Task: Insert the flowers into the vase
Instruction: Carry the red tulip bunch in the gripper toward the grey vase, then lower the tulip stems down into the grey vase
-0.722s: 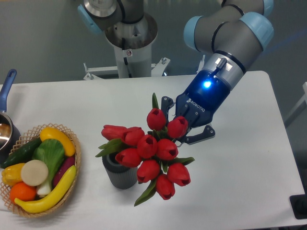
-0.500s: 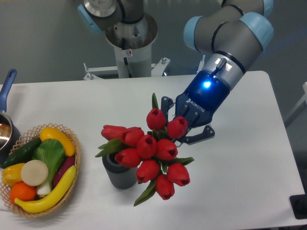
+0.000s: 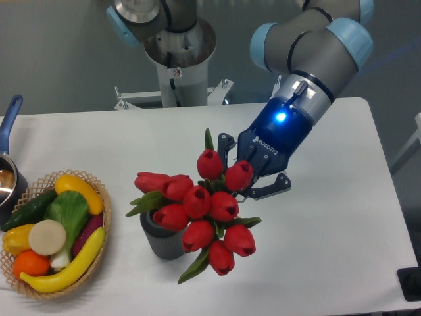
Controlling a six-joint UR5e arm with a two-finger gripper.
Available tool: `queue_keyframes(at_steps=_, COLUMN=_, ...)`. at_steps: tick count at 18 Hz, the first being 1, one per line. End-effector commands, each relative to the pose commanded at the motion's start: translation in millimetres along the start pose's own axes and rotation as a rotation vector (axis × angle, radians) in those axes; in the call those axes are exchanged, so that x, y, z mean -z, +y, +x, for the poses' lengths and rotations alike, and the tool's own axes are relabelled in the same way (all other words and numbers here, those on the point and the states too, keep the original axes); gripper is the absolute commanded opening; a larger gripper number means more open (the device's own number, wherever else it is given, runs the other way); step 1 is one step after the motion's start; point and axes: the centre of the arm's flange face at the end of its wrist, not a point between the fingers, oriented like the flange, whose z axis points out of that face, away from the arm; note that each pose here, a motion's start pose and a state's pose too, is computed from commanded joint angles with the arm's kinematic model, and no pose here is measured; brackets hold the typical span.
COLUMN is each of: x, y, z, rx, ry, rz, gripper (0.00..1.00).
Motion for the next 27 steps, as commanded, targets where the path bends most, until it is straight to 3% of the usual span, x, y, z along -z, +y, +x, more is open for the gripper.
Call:
queue_keyframes(at_steps=10, x=-27.9, y=8.5, z=3.2, rx=0.002, ry=0.076, rz=0.061, gripper=0.18)
queue_keyframes(at_steps=17, x=-31.8, y=36.2, z=32.5, rx=0.095, ry=0.160, rz=0.161, gripper=0.18)
queue_keyframes(at_steps=27, x=-30.9, y=55.0, z=56.9, rx=0.157, ry=0.202, rz=0.219, gripper=0.18)
